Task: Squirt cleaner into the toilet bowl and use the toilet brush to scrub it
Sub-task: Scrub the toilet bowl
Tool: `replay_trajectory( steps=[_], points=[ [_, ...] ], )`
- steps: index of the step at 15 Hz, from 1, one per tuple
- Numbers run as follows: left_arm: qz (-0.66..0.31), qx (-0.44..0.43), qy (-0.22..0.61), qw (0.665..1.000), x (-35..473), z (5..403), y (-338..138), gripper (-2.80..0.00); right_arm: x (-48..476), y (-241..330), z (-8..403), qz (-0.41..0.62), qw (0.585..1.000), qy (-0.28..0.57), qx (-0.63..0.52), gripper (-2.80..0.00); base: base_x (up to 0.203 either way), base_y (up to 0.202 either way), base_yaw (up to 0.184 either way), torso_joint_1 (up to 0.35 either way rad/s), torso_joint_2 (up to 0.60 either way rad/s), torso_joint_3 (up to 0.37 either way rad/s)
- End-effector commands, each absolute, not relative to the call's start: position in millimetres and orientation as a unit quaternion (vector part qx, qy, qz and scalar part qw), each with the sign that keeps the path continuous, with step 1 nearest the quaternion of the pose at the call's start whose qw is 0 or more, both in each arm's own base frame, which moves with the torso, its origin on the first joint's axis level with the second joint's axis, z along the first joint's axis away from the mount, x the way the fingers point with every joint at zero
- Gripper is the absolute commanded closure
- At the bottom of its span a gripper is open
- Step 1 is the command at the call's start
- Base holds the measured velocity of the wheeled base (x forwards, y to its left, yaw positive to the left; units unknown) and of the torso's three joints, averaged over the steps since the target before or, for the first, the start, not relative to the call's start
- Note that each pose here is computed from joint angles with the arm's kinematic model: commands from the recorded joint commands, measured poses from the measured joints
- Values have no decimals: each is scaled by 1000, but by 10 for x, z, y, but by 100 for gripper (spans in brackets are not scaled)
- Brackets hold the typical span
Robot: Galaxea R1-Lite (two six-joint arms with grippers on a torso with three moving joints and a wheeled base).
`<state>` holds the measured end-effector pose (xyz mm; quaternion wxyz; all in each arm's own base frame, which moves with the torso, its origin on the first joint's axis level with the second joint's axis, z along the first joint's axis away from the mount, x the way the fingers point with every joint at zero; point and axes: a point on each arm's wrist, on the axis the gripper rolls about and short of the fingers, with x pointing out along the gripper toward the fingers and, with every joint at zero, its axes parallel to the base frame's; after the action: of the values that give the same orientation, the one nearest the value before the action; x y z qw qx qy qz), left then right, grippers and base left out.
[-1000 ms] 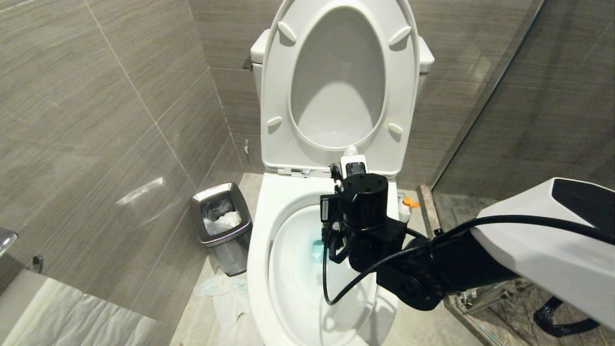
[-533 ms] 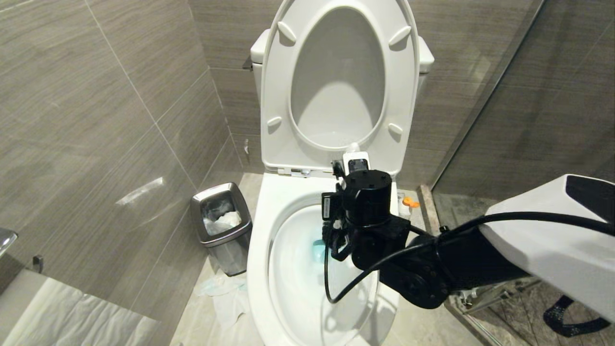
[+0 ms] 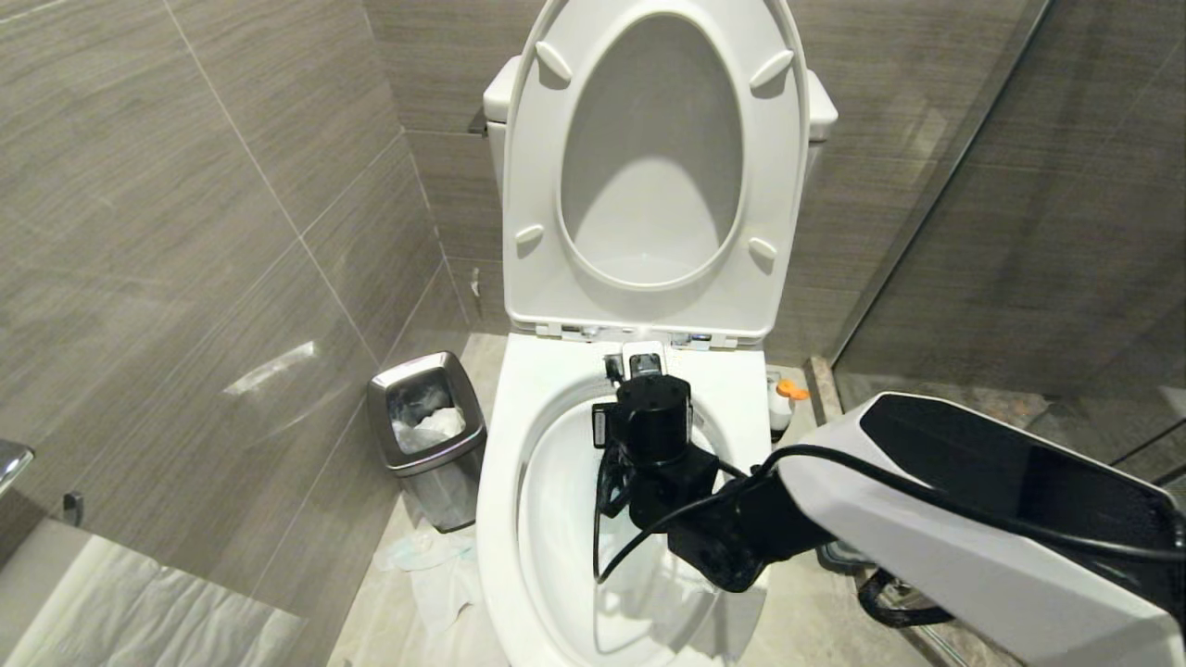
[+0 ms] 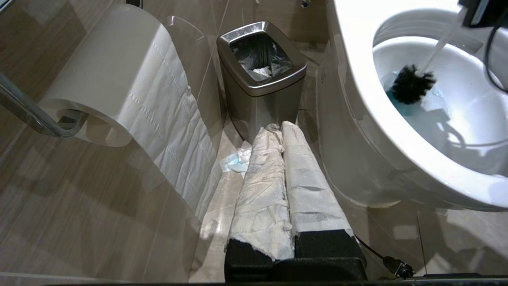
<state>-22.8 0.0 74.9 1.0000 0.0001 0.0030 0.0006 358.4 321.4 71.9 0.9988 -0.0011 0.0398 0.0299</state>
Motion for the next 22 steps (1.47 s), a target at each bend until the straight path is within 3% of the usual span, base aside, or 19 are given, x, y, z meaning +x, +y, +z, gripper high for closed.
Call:
replay_trajectory(
  steps=[1, 9, 11, 16, 22],
  points=[
    [1, 0, 3, 1000, -228, 749, 0, 0, 3655, 3278, 413, 27, 998, 51, -13, 0, 0, 0, 0, 0, 0, 0],
    [1, 0, 3, 1000, -228, 749, 0, 0, 3062, 2968, 1842, 48, 997, -23, 54, 0, 0, 0, 0, 0, 0, 0],
    [1, 0, 3, 1000, -228, 749, 0, 0, 2904, 2897, 1965, 56, 997, -20, 52, 0, 0, 0, 0, 0, 0, 0],
    [1, 0, 3, 1000, -228, 749, 0, 0, 3012, 3026, 1636, 57, 998, 6, 30, 0, 0, 0, 0, 0, 0, 0],
    [1, 0, 3, 1000, -228, 749, 0, 0, 3270, 3297, 746, 54, 997, 52, 0, 0, 0, 0, 0, 0, 0, 0]
  ],
)
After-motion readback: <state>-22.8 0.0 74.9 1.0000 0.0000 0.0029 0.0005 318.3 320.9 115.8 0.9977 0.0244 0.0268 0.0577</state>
